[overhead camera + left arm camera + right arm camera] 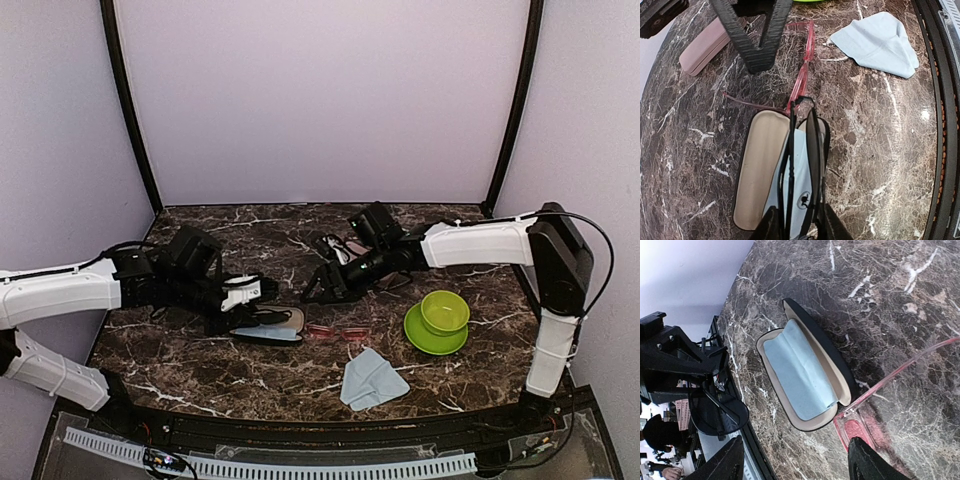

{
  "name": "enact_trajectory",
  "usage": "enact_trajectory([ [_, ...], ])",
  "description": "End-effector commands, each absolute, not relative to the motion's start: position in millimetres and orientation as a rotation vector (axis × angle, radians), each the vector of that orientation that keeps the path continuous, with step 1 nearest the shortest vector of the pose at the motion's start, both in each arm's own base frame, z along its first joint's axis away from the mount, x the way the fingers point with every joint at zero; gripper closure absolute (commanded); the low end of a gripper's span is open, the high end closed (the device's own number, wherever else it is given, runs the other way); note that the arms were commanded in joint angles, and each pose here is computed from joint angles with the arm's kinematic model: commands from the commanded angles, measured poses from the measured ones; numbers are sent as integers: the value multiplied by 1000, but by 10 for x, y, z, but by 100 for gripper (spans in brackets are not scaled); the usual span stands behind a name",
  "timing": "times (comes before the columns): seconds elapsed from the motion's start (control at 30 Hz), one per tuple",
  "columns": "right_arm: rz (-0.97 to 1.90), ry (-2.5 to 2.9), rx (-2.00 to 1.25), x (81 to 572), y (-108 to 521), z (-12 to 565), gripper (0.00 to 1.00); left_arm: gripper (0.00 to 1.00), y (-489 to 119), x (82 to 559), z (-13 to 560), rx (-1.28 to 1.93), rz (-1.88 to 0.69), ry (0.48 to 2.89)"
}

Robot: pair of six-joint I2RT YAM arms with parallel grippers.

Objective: Organize the sunglasses
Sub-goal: Pass from the right arm to the left, then place the sunglasses in the sunglasses case.

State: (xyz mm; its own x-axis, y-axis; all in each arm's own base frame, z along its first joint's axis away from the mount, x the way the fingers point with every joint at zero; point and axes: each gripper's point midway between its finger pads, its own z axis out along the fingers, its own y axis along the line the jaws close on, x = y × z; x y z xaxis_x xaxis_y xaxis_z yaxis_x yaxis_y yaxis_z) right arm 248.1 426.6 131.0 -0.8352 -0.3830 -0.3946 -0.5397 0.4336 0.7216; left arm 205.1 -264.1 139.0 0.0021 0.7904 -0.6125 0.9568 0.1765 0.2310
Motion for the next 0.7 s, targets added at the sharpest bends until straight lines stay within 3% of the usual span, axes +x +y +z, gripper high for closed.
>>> enact_trajectory([
  [0.0, 1235, 2487, -817, 2573, 4181, 1294, 29, 72, -2640, 2094, 1403, 1643, -421, 1858],
  [0.67, 1249, 2373, -865, 2433, 4025, 1419, 30, 72, -2762, 2222, 1085, 1889, -583, 2051],
])
